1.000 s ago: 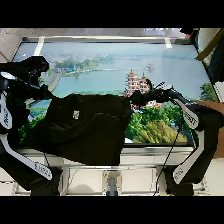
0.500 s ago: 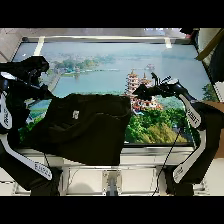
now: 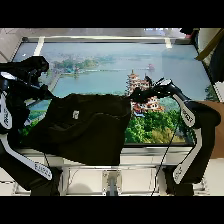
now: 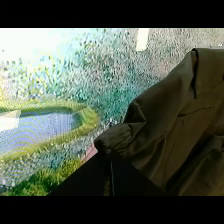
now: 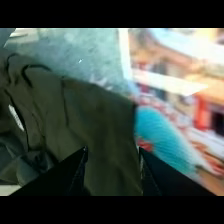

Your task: Fold the clothes and pants, and hang the long-sleeved shirts on hangers.

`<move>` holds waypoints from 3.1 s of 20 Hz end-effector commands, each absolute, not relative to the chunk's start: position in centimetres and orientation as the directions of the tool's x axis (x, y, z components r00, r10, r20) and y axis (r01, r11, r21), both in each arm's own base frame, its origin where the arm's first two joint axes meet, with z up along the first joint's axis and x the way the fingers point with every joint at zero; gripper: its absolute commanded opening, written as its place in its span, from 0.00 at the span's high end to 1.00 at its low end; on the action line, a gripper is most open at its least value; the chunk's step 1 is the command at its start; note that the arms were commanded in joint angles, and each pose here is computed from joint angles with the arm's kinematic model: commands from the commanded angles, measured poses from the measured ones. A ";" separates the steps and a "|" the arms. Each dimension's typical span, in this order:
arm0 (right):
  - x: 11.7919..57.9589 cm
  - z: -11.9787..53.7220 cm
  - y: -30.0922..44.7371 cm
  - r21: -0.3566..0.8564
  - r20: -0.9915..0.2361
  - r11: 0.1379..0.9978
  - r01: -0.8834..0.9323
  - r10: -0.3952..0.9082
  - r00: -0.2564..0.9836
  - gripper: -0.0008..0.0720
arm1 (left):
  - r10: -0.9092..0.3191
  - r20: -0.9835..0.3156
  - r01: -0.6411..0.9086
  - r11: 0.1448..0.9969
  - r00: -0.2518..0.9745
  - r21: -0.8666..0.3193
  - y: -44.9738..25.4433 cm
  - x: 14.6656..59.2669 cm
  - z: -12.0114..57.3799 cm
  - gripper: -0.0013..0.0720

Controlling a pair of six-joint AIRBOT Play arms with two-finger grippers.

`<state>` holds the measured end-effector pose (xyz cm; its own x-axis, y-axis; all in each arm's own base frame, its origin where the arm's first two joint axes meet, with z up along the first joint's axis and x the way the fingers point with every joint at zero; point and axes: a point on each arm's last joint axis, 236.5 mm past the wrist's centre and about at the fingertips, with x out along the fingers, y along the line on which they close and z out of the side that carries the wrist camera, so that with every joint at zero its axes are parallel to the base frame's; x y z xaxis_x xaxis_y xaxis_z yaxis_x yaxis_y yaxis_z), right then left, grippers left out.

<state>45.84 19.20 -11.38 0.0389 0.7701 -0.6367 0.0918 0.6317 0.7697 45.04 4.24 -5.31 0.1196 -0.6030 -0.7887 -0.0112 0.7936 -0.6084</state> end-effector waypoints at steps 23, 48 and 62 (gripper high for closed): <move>25.9 43.9 16.3 0.101 -0.328 0.665 -0.740 0.724 0.607 0.98 | -0.256 -0.018 0.256 0.967 0.967 -0.007 -3.7 27.1 47.5 0.96; 55.9 9.1 10.2 0.449 -0.684 0.828 -0.336 0.561 0.466 0.99 | -0.074 -0.755 0.165 0.985 0.651 0.045 0.2 55.2 7.2 0.95; 48.3 5.3 16.9 0.310 -0.842 0.752 -0.581 0.502 0.200 0.99 | 0.022 -0.760 -0.085 0.995 0.650 -0.044 7.0 57.3 6.0 0.95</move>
<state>52.81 14.74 4.95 0.3116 0.5275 -0.7903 -0.5003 0.7982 0.3355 60.63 4.48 6.31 0.7420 0.0006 -0.6704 -0.0435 0.9979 -0.0473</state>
